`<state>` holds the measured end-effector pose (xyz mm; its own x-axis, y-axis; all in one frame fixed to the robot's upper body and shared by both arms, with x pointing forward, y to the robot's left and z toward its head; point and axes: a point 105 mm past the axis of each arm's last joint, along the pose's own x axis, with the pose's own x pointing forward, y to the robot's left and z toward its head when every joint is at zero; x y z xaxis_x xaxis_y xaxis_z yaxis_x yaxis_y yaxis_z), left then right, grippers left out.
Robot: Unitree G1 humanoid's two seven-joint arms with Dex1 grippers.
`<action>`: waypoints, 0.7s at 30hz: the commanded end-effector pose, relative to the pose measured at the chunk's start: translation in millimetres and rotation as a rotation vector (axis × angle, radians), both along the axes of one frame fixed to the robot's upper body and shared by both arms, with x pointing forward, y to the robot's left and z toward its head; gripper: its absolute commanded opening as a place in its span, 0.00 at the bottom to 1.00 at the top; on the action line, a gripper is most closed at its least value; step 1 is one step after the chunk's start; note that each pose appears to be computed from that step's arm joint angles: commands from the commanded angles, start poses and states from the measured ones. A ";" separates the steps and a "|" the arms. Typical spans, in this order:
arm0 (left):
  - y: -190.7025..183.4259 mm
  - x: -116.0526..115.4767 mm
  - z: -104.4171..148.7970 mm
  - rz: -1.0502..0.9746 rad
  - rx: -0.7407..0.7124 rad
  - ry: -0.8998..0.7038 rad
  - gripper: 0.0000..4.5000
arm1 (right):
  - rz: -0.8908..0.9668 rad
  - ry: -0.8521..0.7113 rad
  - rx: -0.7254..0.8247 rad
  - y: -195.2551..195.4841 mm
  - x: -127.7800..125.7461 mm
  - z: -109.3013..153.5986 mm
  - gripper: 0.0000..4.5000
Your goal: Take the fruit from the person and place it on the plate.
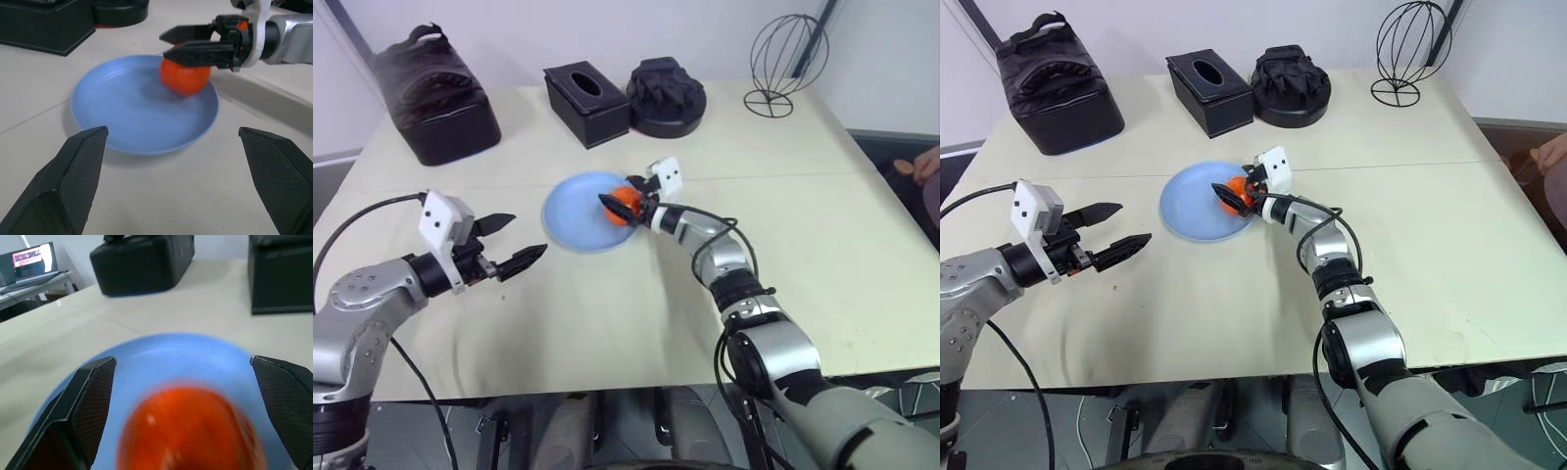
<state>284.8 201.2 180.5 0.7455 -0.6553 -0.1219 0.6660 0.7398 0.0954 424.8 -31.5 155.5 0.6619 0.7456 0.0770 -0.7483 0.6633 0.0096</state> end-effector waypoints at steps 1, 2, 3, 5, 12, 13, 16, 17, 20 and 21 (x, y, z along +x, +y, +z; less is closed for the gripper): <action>14.4 8.1 15.2 0.091 -0.013 -0.096 1.00 | -0.019 -0.136 0.019 -7.2 2.6 40.4 1.00; 21.6 11.3 16.4 0.134 -0.026 -0.106 1.00 | -0.026 -0.170 0.034 -13.1 1.4 53.2 1.00; 31.1 14.5 19.0 0.187 -0.032 -0.131 1.00 | -0.040 -0.218 0.047 -22.9 -1.0 70.4 1.00; 49.4 18.2 20.5 0.283 -0.041 -0.158 1.00 | -0.077 -0.289 0.074 -46.7 -8.8 99.6 1.00; 76.7 24.1 2.1 0.482 -0.059 -0.175 1.00 | -0.267 -0.279 -0.084 -123.3 -29.0 83.0 1.00; 77.3 24.2 -6.4 0.500 -0.059 -0.154 1.00 | -0.299 -0.256 -0.115 -134.5 -31.0 70.6 1.00; 77.3 23.9 -18.8 0.516 -0.069 -0.126 1.00 | -0.342 -0.217 -0.184 -151.5 -37.6 45.4 1.00; 76.7 23.9 -19.9 0.514 -0.072 -0.124 1.00 | -0.346 -0.212 -0.201 -153.5 -38.9 40.8 1.00; 69.4 26.9 -23.3 0.469 -0.077 -0.109 1.00 | -0.354 -0.172 -0.230 -161.2 -42.3 20.5 1.00; 68.7 28.5 -22.7 0.458 -0.081 -0.108 1.00 | -0.370 -0.157 -0.222 -164.7 -41.9 15.8 1.00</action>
<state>311.4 272.1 145.0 0.9705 -0.2387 -0.0348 0.2403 0.9694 0.0494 384.0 -195.0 160.5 0.8805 0.4738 0.0171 -0.4572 0.8580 -0.2342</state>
